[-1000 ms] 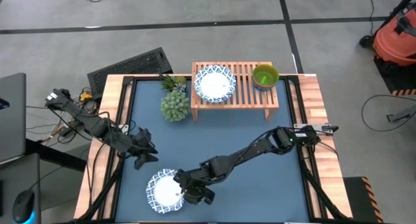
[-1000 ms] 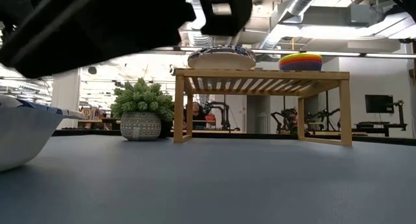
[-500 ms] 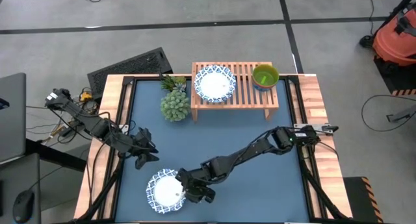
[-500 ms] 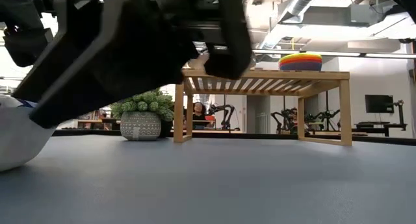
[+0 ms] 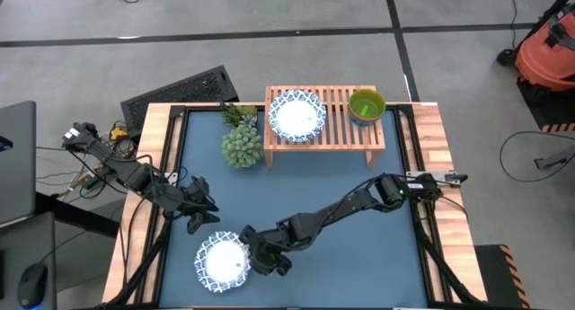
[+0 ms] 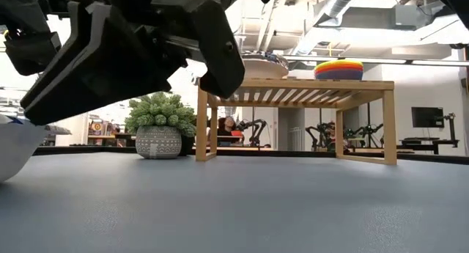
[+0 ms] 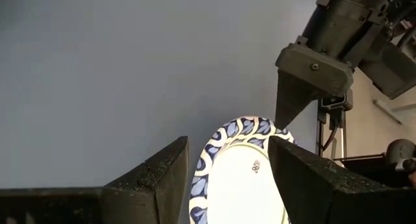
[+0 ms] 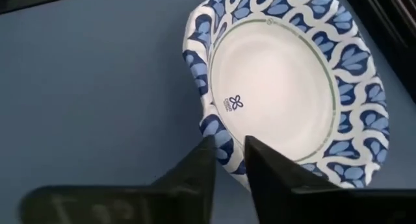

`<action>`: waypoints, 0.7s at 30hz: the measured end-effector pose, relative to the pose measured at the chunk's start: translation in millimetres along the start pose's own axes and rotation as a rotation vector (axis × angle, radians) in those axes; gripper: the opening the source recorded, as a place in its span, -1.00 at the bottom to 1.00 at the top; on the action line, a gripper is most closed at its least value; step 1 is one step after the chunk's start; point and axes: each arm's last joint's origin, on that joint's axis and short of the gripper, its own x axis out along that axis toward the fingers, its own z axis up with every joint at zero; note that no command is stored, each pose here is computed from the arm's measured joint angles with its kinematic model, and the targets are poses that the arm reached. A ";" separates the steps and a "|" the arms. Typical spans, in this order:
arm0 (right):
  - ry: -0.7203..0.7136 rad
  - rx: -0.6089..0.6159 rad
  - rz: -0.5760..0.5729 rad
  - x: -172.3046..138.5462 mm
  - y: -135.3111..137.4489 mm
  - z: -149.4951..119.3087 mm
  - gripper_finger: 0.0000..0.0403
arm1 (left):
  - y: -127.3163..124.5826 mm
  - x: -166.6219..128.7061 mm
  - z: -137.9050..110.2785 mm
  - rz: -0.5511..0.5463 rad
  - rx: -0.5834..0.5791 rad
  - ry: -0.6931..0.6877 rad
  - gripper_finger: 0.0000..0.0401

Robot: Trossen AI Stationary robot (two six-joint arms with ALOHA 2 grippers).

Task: Place and stack bowls onto a shelf
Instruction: Stack the white bowl on top of the white bowl on the shelf

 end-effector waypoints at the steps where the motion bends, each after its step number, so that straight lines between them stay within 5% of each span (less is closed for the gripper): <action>1: 0.005 -0.001 -0.008 0.0 -0.1 0.0 -0.55 | 0.0 0.0 0.0 0.000 0.000 0.000 -0.02; 5: 0.022 0.033 -0.013 0.0 0.1 -1.1 -0.90 | -0.1 0.0 -0.2 -0.004 -0.014 0.006 -0.02; 10: 0.041 0.128 -0.038 -0.1 -0.8 -2.2 -0.89 | 0.2 -0.5 -5.7 -0.051 -0.145 0.156 -0.02; 21: 0.085 0.285 -0.017 -0.4 2.1 -6.0 -0.90 | 0.0 13.9 -38.2 0.158 -0.321 0.423 -0.02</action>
